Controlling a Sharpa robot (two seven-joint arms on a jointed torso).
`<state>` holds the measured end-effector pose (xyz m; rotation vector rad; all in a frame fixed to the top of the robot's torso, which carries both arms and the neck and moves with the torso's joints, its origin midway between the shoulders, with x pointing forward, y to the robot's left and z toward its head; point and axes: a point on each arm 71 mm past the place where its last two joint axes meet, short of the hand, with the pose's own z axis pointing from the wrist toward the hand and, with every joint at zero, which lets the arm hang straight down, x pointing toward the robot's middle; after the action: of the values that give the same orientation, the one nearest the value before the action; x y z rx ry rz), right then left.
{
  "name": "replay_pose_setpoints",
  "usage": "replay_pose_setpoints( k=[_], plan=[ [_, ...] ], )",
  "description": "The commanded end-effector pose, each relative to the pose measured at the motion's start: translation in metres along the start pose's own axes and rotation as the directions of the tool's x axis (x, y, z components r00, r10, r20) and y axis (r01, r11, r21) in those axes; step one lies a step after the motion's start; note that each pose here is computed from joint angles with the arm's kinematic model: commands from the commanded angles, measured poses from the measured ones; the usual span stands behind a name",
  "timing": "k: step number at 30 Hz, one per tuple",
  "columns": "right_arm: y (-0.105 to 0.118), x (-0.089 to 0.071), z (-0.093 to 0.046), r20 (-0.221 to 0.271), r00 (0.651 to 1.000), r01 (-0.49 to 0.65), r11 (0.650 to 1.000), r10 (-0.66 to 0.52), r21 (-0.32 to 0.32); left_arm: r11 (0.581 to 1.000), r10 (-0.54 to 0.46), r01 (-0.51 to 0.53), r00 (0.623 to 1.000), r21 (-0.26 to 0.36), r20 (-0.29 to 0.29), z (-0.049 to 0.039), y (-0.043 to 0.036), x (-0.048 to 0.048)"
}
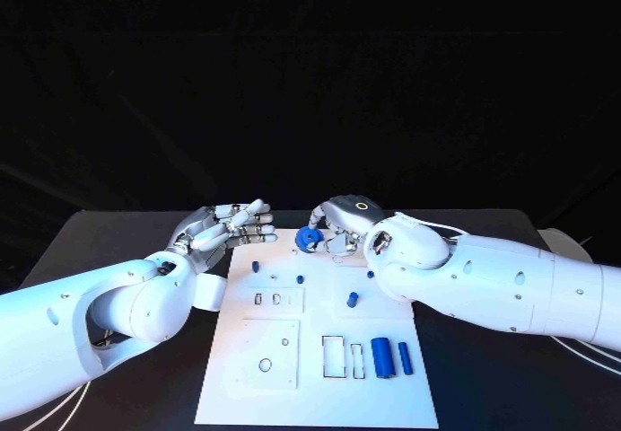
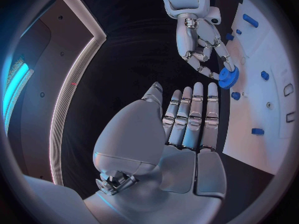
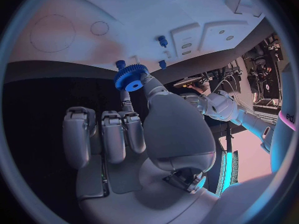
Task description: Assemble the parts on the task board
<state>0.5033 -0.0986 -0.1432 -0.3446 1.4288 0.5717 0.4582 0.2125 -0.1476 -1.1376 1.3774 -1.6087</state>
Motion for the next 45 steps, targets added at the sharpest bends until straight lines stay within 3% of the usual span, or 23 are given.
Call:
replay_pose_setpoints(
  k=[1,10,19,25,45],
  plan=[
    [0.005,0.005,0.004,0.010,1.000,0.027,0.999,-0.027,-0.021,1.000,-0.006,0.006,1.000,0.017,-0.015,0.0007,-0.0017,0.0000],
    [0.015,0.019,0.015,-0.021,0.999,0.028,0.999,-0.029,-0.029,1.000,0.002,-0.002,1.000,0.023,0.005,0.0015,-0.0023,-0.0085],
    [0.019,0.031,0.021,-0.047,0.998,0.030,0.999,-0.031,-0.025,0.999,0.021,-0.023,0.998,0.032,0.052,0.0027,-0.0036,-0.0272],
    [0.019,0.034,0.024,-0.054,0.998,0.034,0.999,-0.035,-0.023,0.999,0.029,-0.032,0.997,0.036,0.071,0.0030,-0.0049,-0.0347],
    [0.021,0.040,0.030,-0.090,0.995,0.039,0.999,-0.041,-0.021,0.999,0.027,-0.030,0.997,0.039,0.074,0.0062,-0.0060,-0.0348]
  ],
)
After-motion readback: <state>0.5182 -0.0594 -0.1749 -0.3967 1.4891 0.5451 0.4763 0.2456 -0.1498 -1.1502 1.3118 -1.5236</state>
